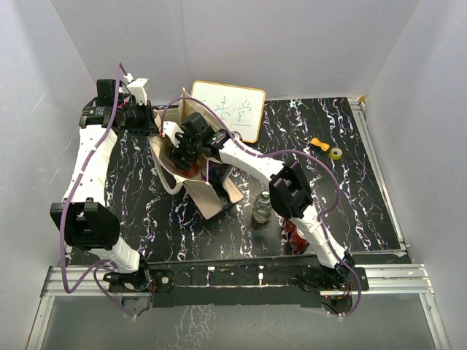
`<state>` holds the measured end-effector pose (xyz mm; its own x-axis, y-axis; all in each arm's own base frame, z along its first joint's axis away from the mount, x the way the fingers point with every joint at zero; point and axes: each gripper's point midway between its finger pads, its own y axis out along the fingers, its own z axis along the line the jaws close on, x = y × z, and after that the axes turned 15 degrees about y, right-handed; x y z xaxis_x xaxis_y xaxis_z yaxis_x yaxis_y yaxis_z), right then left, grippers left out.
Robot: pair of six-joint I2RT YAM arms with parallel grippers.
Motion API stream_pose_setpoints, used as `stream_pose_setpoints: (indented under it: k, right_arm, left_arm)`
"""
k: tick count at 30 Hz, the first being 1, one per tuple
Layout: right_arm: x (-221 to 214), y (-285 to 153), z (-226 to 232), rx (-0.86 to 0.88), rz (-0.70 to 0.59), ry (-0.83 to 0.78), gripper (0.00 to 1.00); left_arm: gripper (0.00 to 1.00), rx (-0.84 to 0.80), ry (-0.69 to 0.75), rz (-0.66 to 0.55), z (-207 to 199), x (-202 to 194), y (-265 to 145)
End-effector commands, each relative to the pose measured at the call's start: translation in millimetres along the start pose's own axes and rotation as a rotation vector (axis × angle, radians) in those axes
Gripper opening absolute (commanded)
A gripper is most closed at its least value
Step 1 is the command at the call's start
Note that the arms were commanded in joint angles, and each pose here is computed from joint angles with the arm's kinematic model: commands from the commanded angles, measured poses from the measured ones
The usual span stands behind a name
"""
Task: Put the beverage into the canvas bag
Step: Place the drink in the canvas bag.
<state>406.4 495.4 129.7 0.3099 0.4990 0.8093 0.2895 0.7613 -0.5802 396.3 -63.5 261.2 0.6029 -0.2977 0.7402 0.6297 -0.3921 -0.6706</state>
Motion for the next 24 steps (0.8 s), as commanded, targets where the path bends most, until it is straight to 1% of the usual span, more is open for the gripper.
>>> stream_pose_setpoints:
  k: [1, 3, 6, 16, 20, 24]
  right_arm:
    - [38.3, 6.7, 15.2, 0.015, -0.137, -0.058, 0.4]
    - [34.4, 8.4, 13.2, 0.008, -0.128, -0.058, 0.47]
    - [33.8, 8.8, 12.9, 0.004, -0.126, -0.054, 0.54]
    - [51.6, 1.1, 13.1, -0.004, -0.164, -0.052, 0.83]
    - [52.7, -0.1, 13.0, -0.003, -0.166, -0.048, 0.89]
    - [61.0, -4.9, 13.1, -0.01, -0.185, -0.056, 0.91]
  left_arm:
    - [0.0, -0.006, -0.008, 0.02, -3.2, -8.6, -5.4]
    - [0.0, -0.007, -0.01, 0.021, -3.9, -9.3, -5.7]
    - [0.0, -0.007, -0.011, 0.017, -4.8, -9.1, -7.3]
    - [0.0, -0.008, -0.011, 0.003, -5.2, -5.7, -8.3]
    - [0.0, -0.002, -0.007, 0.001, -4.7, -4.6, -10.1]
    - [0.0, -0.001, -0.005, 0.0, -4.5, -4.6, -10.1]
